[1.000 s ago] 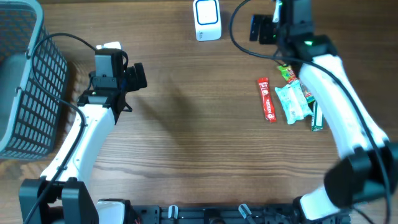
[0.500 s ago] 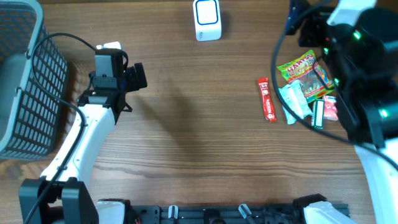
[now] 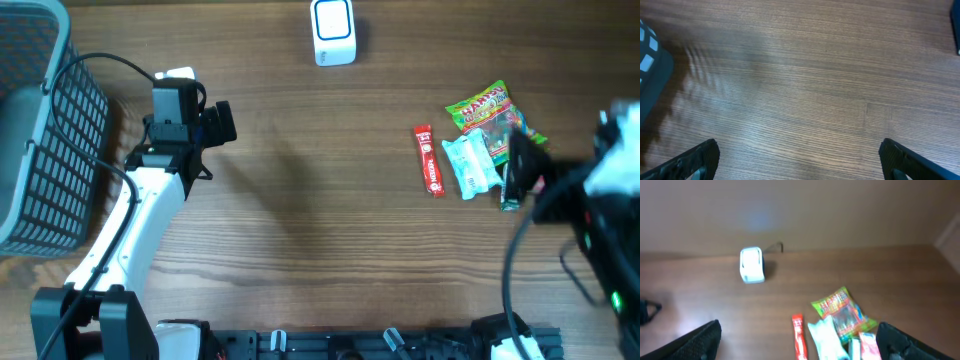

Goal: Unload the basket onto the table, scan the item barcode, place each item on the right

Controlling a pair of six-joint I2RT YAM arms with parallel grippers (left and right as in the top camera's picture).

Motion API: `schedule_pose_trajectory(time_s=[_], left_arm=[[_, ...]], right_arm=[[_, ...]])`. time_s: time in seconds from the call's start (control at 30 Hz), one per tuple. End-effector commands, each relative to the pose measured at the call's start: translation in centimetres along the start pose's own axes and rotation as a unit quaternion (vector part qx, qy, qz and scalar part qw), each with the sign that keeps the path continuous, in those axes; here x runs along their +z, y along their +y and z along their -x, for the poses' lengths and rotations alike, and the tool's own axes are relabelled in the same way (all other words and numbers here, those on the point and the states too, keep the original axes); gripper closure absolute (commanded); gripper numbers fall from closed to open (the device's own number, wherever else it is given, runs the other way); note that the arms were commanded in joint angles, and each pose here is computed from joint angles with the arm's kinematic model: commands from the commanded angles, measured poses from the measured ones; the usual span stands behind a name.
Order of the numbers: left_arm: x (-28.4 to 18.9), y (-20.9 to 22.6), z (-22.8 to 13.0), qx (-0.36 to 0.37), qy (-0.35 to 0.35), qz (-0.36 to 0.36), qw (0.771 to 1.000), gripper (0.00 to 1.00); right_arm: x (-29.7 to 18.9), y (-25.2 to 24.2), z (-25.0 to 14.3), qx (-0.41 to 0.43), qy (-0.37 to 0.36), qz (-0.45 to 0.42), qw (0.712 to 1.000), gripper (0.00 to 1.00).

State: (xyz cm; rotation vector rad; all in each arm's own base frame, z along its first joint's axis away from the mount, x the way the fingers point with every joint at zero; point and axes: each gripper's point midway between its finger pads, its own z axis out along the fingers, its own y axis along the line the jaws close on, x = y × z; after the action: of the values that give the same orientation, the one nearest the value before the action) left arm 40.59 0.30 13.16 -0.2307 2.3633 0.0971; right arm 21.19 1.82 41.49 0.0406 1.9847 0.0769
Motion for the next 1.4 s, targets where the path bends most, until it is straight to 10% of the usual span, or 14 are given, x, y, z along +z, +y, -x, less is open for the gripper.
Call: schedule_pose_trajectory(time_s=[0.0,0.3,1.03,1.37], left_arm=[[-0.2,-0.1,0.3,0.008,-0.006,0.001,1.0,0.0],[-0.2,0.0,0.3,0.008,-0.006,0.001,1.0,0.0],[-0.2,-0.1,0.3,0.008,-0.006,0.001,1.0,0.0],[-0.2,-0.1,0.3,0.008,-0.006,0.001,1.0,0.0]], right_arm=[[-3.8,-1.5,-0.5,-0.006,-0.034,-0.018,0.999,0.0],[-11.6,-3.0,-1.6,0.025,-0.148,-0.009,0.989,0.0],[-2.7,0.9,-4.1,0.019,-0.436,0.113,0.893,0.0],[4.6,0.5,-10.1,0.082,-0.389,0.134,0.908,0.0]])
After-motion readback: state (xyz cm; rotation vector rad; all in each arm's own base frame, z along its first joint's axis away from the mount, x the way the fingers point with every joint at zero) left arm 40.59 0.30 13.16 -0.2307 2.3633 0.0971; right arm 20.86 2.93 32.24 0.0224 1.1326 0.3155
